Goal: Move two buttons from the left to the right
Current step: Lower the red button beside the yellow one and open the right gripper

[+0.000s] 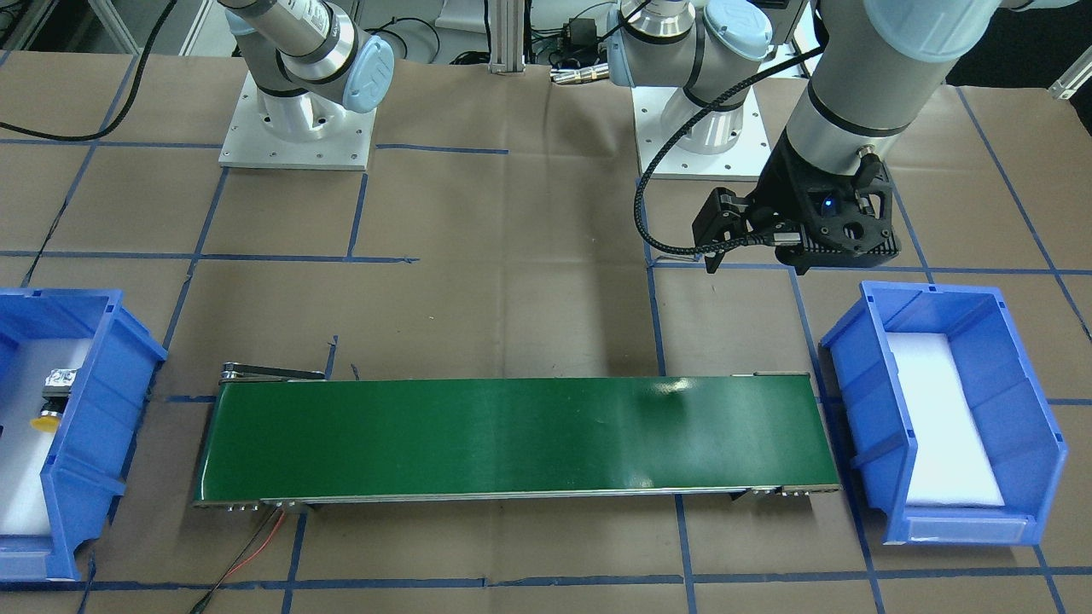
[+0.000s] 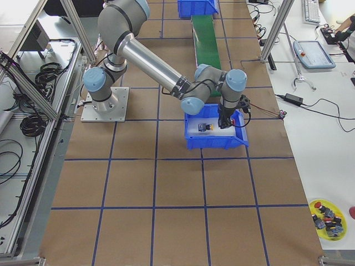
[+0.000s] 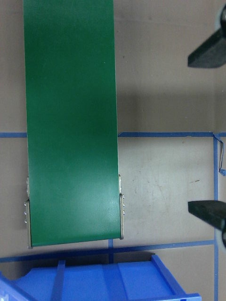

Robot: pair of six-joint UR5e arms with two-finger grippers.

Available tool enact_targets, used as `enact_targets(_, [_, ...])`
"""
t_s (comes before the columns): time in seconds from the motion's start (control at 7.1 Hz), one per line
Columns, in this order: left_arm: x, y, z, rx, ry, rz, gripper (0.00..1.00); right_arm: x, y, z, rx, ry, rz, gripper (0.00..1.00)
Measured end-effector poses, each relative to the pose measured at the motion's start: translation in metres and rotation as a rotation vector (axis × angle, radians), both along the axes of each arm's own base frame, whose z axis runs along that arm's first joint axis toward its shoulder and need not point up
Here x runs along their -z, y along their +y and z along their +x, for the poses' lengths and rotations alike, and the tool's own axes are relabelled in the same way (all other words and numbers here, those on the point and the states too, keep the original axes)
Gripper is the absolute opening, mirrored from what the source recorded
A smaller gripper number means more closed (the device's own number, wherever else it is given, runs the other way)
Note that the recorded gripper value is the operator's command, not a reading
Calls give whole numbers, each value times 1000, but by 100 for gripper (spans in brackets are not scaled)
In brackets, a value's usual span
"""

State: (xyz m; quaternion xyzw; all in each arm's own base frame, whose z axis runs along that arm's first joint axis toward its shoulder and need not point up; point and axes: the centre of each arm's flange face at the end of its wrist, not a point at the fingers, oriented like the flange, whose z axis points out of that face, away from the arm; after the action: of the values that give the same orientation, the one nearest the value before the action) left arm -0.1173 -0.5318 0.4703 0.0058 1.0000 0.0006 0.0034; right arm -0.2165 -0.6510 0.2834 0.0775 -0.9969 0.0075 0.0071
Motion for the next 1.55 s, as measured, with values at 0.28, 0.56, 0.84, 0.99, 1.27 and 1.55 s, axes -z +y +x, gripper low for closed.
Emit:
enact_targets(0.28, [0,0,0,0,0,0,100,25,-10,5,-9,-15,16,5])
enact_targets(0.56, [0,0,0,0,0,0,100,43,-14,9,-12,-36,28,10])
enact_targets(0.84, [0,0,0,0,0,0,100,54,-15,11,-11,-57,36,95])
enact_targets(0.99, [0,0,0,0,0,0,100,56,-15,12,-11,-66,35,99])
enact_targets(1.27, [0,0,0,0,0,0,100,57,-16,16,-10,-107,17,99])
enact_targets(1.55, [0,0,0,0,0,0,100,52,-18,16,-10,-114,4,99])
